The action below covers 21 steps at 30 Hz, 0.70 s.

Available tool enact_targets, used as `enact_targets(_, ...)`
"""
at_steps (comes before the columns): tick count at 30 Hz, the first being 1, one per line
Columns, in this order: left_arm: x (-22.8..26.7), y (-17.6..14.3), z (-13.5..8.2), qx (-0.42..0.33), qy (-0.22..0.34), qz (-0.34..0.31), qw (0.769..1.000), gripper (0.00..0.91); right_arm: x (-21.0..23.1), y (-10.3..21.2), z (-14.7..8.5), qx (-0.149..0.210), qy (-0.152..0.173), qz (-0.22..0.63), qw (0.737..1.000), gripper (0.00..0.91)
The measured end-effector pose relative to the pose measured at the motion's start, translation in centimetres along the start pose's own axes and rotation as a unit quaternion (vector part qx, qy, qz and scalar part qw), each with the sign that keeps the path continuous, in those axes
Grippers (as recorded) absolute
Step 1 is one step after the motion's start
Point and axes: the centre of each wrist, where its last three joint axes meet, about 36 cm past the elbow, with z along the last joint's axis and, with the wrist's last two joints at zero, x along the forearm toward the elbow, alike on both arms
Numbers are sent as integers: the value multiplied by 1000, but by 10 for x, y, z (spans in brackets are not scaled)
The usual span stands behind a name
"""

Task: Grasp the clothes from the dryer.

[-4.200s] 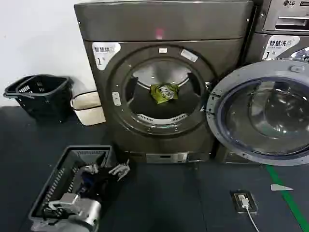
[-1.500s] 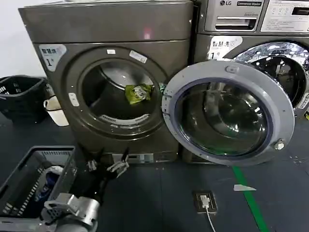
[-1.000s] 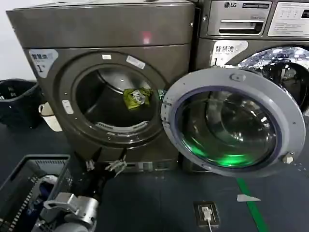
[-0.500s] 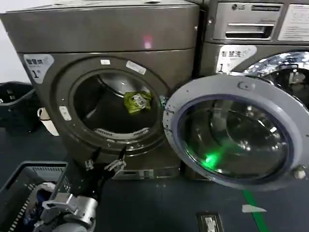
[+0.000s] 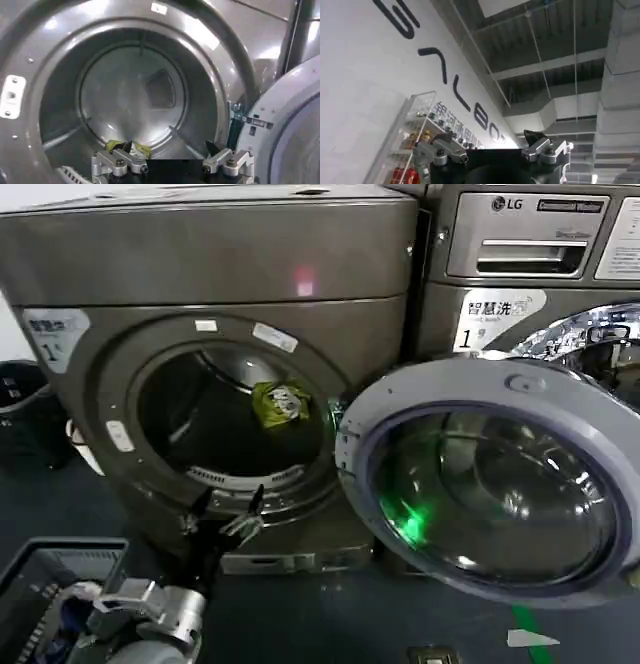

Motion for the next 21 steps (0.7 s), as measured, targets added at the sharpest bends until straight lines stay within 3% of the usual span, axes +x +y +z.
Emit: enact_targets(21, 3, 0, -3, 0, -3, -2, 1000, 907, -1, 0, 3, -3, -1, 2, 1000, 907)
